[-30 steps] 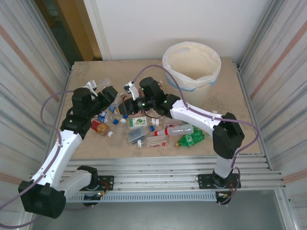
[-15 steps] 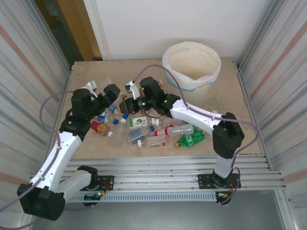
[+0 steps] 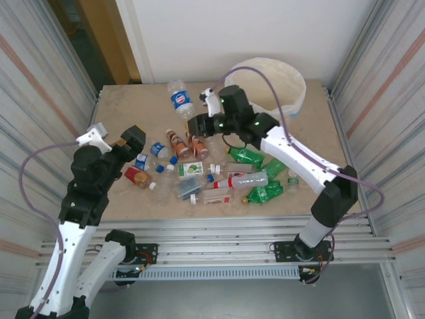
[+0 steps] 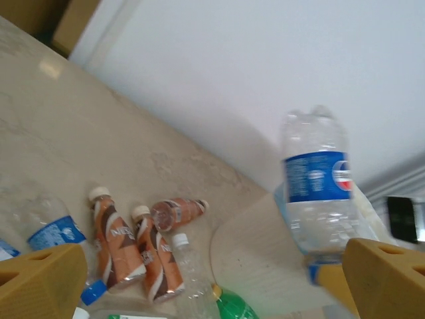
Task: Put the plastic bottles in the bin
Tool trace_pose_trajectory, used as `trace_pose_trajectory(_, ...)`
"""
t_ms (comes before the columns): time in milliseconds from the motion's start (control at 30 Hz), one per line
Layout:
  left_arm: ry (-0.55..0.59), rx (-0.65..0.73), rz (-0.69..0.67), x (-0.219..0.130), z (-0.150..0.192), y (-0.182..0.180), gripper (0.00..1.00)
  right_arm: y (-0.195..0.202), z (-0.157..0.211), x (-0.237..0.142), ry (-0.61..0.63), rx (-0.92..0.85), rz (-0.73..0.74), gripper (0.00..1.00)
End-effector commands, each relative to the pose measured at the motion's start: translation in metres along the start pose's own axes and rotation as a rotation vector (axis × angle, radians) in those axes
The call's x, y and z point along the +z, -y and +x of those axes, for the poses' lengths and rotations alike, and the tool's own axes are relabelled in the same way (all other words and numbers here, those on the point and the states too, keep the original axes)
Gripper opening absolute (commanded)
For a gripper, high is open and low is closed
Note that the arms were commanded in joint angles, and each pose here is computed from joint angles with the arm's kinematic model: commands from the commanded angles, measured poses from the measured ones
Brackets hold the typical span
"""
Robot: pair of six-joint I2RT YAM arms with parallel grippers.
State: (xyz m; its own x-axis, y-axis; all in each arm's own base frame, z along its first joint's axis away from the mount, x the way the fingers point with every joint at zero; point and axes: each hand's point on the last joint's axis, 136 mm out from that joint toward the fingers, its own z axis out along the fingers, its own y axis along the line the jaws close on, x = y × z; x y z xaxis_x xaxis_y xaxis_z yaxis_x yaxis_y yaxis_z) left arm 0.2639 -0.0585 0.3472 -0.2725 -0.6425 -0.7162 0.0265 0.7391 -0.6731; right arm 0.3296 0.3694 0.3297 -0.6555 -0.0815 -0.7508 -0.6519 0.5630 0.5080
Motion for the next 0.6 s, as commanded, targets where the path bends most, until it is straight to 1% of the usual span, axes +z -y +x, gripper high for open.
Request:
trace_pose_trajectory(0, 0.033, 0.055, -0.098, -0.008, 0.000, -0.022, 0.99, 0.012, -0.030, -0.057, 0.059, -0.057, 0.140, 0.00)
trace_pose_trajectory(133, 0.037, 0.065, -0.133, -0.011, 0.001, -0.030, 0.99, 0.047, -0.050, -0.098, 0.093, -0.040, 0.277, 0.00)
trace_pose_trajectory(300, 0.020, 0.073, -0.178, -0.011, 0.006, -0.040, 0.99, 0.082, -0.072, -0.137, 0.123, -0.012, 0.371, 0.00)
trace_pose_trajectory(433, 0.010, 0.077, -0.200, -0.010, 0.009, -0.046, 0.99, 0.113, -0.079, -0.152, 0.103, 0.012, 0.430, 0.00)
trace_pose_trajectory(567, 0.001, 0.081, -0.213, -0.008, 0.013, -0.050, 0.99, 0.140, -0.083, -0.155, 0.054, 0.038, 0.455, 0.00)
